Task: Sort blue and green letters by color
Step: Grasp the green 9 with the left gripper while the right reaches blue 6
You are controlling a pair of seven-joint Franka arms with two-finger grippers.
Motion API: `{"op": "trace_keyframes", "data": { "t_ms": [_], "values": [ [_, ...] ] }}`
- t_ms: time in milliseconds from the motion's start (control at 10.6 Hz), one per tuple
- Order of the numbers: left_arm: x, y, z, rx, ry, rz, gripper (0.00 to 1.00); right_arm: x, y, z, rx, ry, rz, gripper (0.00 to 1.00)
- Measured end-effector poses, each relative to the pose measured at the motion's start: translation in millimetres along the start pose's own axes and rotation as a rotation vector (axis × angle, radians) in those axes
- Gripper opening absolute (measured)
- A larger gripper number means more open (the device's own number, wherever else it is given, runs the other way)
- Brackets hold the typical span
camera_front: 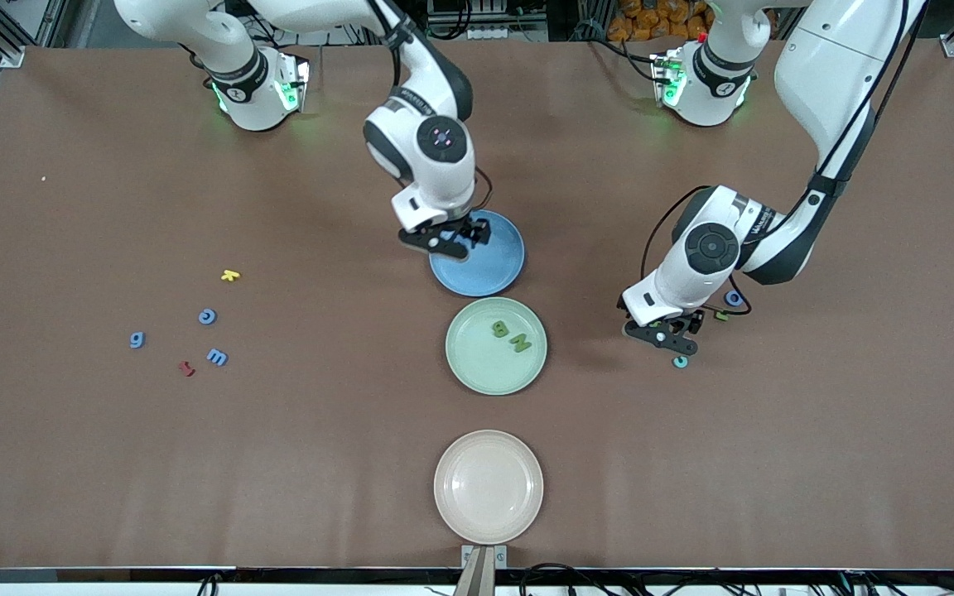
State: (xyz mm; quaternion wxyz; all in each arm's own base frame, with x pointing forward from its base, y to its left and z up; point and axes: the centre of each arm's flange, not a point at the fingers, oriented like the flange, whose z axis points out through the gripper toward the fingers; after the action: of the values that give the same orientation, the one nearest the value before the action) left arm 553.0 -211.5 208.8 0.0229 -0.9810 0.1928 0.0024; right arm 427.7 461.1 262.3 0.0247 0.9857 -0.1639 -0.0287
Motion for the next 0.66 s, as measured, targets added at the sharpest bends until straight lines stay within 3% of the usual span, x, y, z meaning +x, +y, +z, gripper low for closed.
{"op": "trace_keyframes", "data": {
  "t_ms": [282,659],
  "values": [
    [-7.2,-8.3,7.2,0.029,-0.008,0.031,1.0,105.1,62.7,-1.6,-0.027,-0.027,0.073,1.0],
    [-12.6,-12.4,14.0,0.023,-0.004,0.031,1.0,239.5,183.5,-7.1,-0.034,-0.001,0.146,1.0]
  ]
}}
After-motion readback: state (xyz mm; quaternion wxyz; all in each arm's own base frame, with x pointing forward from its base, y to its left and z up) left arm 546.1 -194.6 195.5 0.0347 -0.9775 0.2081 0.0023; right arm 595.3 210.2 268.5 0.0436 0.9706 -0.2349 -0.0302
